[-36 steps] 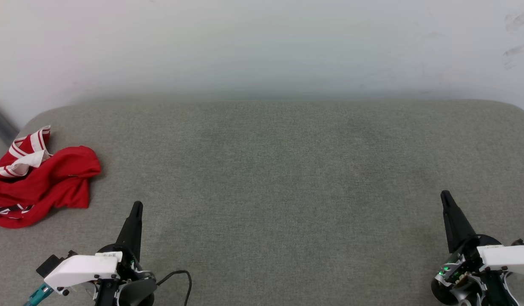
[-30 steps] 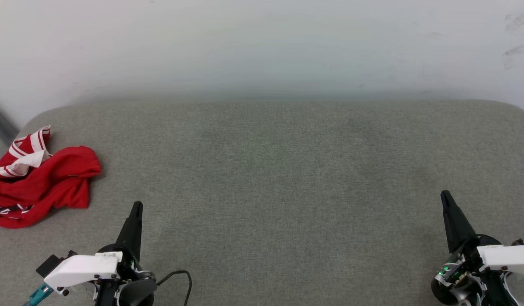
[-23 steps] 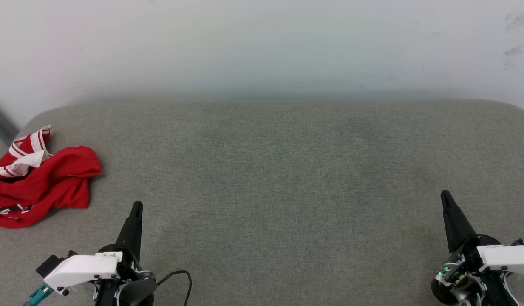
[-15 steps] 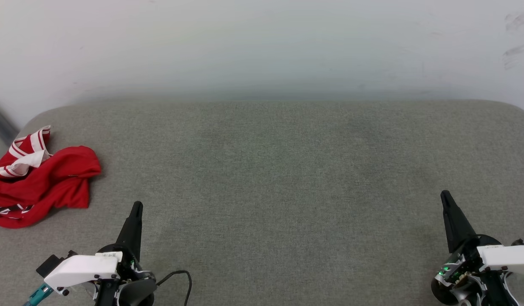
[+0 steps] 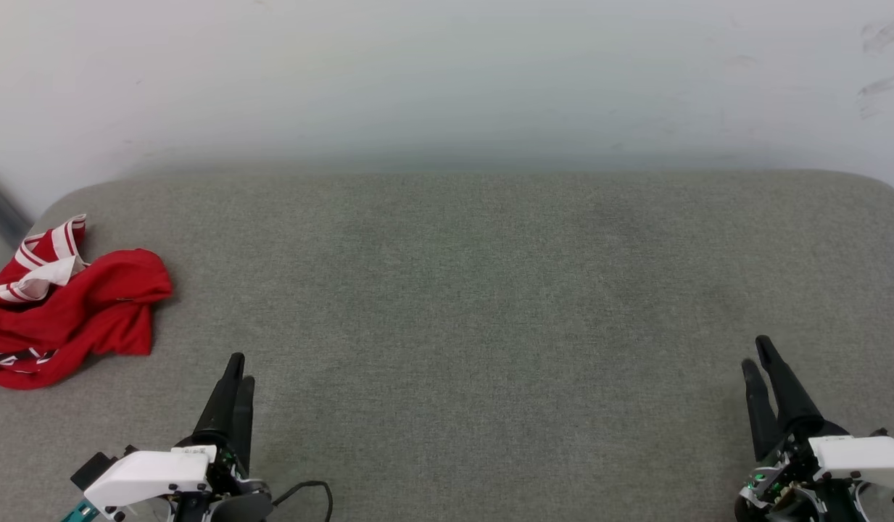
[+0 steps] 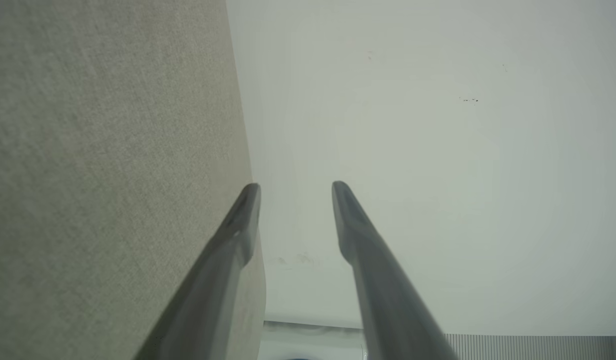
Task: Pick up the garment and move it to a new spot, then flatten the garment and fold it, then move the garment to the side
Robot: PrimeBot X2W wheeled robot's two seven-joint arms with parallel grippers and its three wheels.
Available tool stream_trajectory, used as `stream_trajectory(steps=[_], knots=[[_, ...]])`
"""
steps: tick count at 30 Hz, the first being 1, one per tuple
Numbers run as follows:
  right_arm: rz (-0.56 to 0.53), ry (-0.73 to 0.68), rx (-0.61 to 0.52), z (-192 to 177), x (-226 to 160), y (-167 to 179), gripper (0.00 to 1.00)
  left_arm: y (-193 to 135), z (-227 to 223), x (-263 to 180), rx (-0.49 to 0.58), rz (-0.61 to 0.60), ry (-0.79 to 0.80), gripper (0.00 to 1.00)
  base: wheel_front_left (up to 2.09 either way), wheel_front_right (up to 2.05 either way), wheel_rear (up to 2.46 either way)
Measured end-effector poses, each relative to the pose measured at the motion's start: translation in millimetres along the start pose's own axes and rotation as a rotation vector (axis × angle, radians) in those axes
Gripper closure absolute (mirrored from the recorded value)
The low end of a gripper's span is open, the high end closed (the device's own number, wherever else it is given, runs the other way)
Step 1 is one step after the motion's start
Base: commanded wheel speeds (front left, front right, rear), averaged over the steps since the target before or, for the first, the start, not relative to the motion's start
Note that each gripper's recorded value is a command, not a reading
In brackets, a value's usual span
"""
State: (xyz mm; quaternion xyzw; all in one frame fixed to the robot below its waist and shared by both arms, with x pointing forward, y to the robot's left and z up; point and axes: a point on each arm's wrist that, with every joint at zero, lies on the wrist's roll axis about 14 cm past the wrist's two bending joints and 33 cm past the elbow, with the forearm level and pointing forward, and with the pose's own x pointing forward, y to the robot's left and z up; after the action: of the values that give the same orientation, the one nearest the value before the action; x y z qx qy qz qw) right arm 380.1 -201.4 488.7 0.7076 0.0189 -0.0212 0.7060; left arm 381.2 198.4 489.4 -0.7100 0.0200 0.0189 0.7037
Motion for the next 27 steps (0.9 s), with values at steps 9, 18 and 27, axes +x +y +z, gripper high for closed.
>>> stream_trajectory(steps=[9,18,27], knots=[[0.011,-0.007,-0.028,-6,-2,3,0.00,-6,-8,-1,0.015,-0.019,0.000,0.00,0.00,0.00,0.00],[0.035,-0.012,-0.183,-11,-2,11,0.00,-21,-10,-2,0.186,-0.064,-0.017,0.00,0.00,0.00,0.00],[0.078,-0.021,-0.393,-14,-1,25,0.00,-31,-13,-5,0.406,-0.097,-0.025,0.00,0.00,0.00,0.00]])
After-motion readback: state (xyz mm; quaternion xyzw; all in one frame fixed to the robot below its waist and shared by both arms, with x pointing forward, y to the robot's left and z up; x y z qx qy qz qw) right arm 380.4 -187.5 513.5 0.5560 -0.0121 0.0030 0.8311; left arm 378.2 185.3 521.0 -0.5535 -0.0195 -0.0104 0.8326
